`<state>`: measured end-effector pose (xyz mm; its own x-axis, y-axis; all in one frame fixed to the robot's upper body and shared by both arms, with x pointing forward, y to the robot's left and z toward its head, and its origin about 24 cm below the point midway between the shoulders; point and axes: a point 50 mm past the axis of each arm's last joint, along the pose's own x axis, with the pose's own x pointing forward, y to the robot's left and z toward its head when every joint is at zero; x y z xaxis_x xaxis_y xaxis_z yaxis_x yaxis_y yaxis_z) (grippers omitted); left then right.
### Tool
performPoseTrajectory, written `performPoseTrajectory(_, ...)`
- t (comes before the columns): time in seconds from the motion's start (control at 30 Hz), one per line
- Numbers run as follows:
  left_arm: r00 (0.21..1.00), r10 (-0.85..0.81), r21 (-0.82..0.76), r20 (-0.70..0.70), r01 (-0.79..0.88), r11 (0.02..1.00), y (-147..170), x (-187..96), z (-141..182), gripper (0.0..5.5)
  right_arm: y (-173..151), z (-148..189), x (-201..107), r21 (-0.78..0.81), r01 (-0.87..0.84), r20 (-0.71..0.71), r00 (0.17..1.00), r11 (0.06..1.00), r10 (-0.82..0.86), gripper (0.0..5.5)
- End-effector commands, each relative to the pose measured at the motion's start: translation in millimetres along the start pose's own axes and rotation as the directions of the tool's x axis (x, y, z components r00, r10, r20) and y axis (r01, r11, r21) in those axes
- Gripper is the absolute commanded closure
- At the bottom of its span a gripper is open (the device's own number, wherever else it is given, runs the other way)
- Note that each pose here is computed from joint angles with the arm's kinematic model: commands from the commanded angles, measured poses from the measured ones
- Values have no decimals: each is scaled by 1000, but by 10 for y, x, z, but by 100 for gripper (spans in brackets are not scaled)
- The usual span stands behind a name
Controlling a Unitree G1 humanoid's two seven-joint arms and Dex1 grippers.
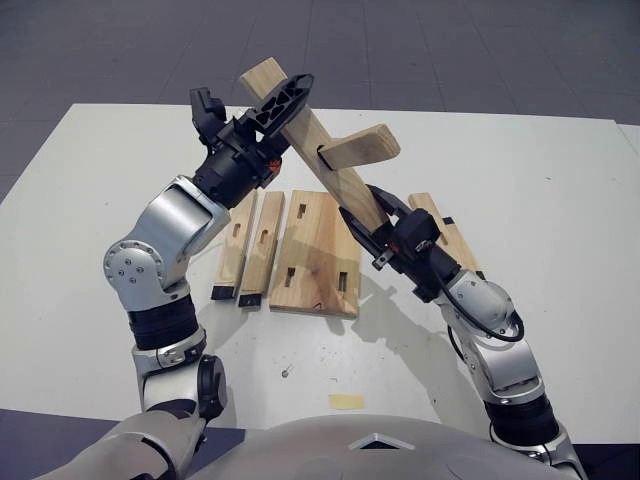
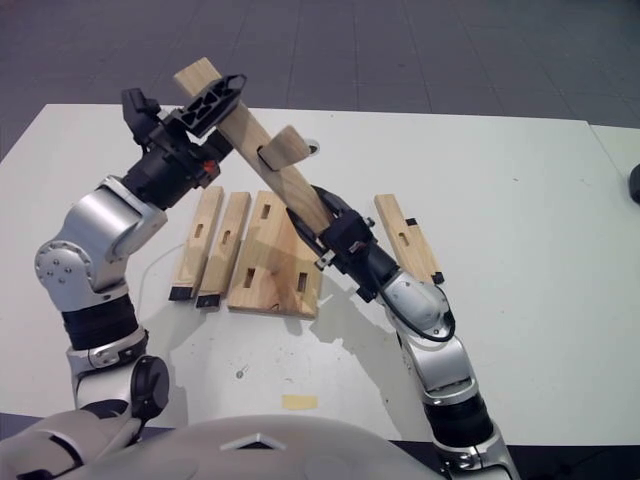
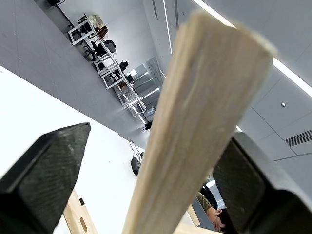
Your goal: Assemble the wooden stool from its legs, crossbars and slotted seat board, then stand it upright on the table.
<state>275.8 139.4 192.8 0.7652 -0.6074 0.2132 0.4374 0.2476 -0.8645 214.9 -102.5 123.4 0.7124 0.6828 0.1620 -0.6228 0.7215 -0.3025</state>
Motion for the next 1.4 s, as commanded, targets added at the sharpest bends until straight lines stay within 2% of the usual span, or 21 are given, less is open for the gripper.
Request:
performPoseTrajectory(0.03, 1000, -2, 20, -7, 2, 1000, -3, 9, 11, 214, 16, 32, -6, 8, -7, 17, 1000, 1000, 7, 345)
performPoseTrajectory(0.2, 999, -44, 7, 1, 44, 999, -84, 31, 41, 302, 29, 28, -15, 26, -14, 15, 1000, 1000, 14, 345)
performPoseTrajectory(0.43, 998, -61, 75, -15, 62, 995, -167, 1, 108, 409, 49, 18, -23, 47, -16, 11, 1000, 999, 16, 345)
performPoseTrajectory(0.73, 997, -66, 150, -31, 70, 986, -176, -17, 160, 427, 91, -17, -34, 100, -27, -16, 999, 995, 29, 345)
performPoseTrajectory(0.77, 999, -41, 189, -14, 43, 981, -147, -23, 197, 431, 91, -24, -41, 122, -20, -24, 999, 992, 23, 309)
performPoseTrajectory(0.87, 997, 32, 288, 63, -49, 956, -55, -53, 325, 446, 46, -71, -95, 152, 38, -73, 997, 988, -27, 269)
performPoseTrajectory(0.97, 984, 56, 272, 170, -102, 957, -11, -131, 467, 447, -29, -185, -227, 112, 112, -188, 978, 987, -90, 215)
performPoseTrajectory(1.07, 969, 60, 258, 239, -122, 958, -23, -265, 605, 447, -58, -328, -420, 78, 114, -348, 934, 990, -80, 158)
performPoseTrajectory(1.23, 971, 86, 307, 224, -154, 939, 11, -522, 658, 447, 1, -556, -688, 84, 4, -579, 814, 996, 45, 87)
performPoseTrajectory(1.33, 973, 92, 341, 212, -162, 926, 31, -706, 686, 447, 55, -634, -668, 121, -41, -616, 781, 992, 108, 39)
performPoseTrajectory(1.4, 973, 93, 355, 210, -165, 920, 50, -773, 715, 447, 117, -638, -574, 157, -53, -586, 799, 986, 136, 10)
